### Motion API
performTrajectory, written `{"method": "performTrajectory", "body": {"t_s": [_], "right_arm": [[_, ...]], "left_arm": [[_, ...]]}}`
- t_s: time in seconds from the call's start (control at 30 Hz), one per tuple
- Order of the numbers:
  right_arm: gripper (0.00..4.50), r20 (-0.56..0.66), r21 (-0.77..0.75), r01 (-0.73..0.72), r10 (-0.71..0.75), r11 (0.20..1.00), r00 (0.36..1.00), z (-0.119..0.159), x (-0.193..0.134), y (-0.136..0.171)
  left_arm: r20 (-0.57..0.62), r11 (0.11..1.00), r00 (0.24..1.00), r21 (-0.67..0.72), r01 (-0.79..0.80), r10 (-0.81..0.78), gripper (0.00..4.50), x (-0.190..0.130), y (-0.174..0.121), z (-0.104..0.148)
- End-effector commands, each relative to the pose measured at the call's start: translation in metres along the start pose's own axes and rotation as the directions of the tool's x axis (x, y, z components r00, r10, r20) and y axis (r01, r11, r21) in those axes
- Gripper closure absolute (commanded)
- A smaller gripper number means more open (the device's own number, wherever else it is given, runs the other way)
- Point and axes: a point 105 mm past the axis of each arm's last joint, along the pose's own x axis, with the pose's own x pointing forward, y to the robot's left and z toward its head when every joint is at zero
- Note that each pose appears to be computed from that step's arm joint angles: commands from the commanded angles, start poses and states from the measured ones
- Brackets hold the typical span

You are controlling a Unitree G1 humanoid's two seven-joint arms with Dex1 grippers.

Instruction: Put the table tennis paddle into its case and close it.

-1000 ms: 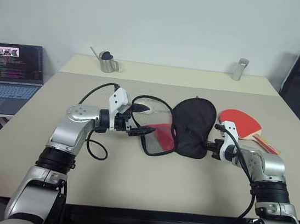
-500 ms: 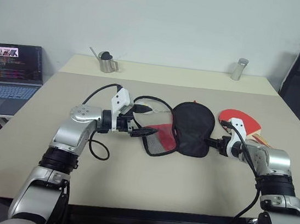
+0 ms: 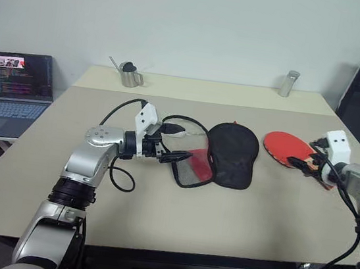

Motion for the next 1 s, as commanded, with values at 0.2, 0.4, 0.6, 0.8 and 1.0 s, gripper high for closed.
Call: {"method": "performTrajectory", "body": {"t_s": [0.2,0.4,0.6,0.8,1.0], "right_arm": [[0.28,-0.089,0.047,0.089,-0.085,0.995,0.992,-0.026,-0.013,-0.046],[0.28,-0.095,0.073,0.118,-0.111,0.990,0.989,-0.028,-0.009,-0.053],[0.28,-0.123,0.030,0.143,-0.139,0.989,0.983,-0.034,-0.001,-0.051],[0.28,-0.151,0.019,0.118,-0.114,0.993,0.982,-0.041,0.007,-0.042],[0.28,-0.164,0.077,0.008,0.005,0.997,0.986,-0.043,0.012,-0.025]], "left_arm": [[0.061,0.998,0.998,0.053,0.029,-0.033,0.00,0.006,-0.002,0.024],[0.070,0.997,0.996,0.063,0.042,-0.046,0.00,0.010,-0.001,0.030],[0.066,0.997,0.997,0.067,0.044,-0.048,0.00,0.011,0.000,0.030],[0.057,0.997,0.998,0.069,0.036,-0.040,0.00,0.009,0.002,0.027],[0.059,0.997,0.998,0.076,0.031,-0.036,0.00,0.009,0.004,0.028]]}}
